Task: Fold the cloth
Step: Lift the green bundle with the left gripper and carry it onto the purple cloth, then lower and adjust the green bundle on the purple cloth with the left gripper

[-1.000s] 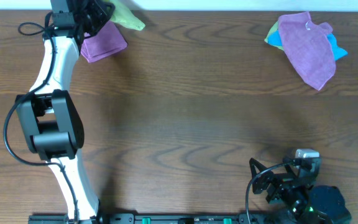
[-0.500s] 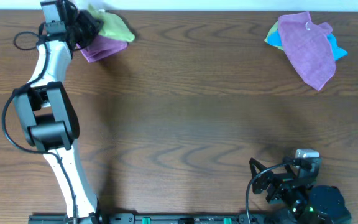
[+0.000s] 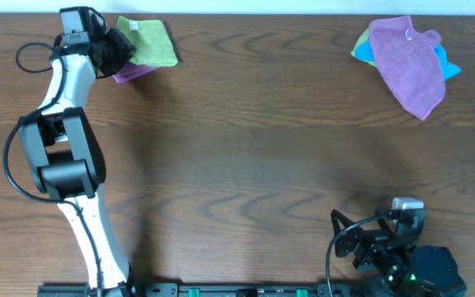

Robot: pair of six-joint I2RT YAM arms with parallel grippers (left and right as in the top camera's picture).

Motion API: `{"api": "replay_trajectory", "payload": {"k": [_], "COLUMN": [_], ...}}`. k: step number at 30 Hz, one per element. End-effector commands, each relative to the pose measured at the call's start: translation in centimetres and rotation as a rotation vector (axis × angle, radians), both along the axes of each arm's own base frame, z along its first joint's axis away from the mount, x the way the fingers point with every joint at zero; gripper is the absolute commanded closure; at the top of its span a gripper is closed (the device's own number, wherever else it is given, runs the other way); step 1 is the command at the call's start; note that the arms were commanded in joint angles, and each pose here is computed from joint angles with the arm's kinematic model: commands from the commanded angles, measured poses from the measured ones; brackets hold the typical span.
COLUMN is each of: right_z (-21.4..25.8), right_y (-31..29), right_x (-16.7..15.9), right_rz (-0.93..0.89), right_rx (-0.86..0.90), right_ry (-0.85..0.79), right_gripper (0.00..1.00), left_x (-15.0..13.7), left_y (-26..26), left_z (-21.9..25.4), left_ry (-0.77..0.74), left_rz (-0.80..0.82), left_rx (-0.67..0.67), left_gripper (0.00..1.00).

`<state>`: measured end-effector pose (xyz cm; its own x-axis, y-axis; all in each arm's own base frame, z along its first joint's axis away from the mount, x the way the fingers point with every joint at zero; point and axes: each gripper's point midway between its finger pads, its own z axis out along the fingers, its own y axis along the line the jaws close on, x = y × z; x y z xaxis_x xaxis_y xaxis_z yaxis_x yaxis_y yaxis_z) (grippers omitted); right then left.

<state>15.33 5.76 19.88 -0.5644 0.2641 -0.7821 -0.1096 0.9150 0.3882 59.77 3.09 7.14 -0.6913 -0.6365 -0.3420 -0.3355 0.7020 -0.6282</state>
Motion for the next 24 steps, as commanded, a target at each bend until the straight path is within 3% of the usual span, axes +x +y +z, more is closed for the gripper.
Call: {"api": "replay_trajectory", "payload": {"k": [1,11,24], "right_z": [-0.1,0.0,0.0], "right_y": [-0.4,-0.4,-0.3], "right_x": [0.1,0.1,0.1], "right_rz": [-0.028,-0.028,-0.028], "right_rx": [0.010,0.010,0.010], "right_ry": [0.002,0.001,0.001], "right_gripper": [0.01,0.01,0.01], "left_x": [0.6,0.6,0.3], "left_y": [1.5,2.4,4.6], "left_z": [0.6,0.3,0.2], "left_ry": [-0.023,-0.012,-0.004], "left_rz": [0.026,0.058,0.100], "left_rx": [0.075,0.110,0.119], "left_gripper": [0.93,0.86,0.62]}}
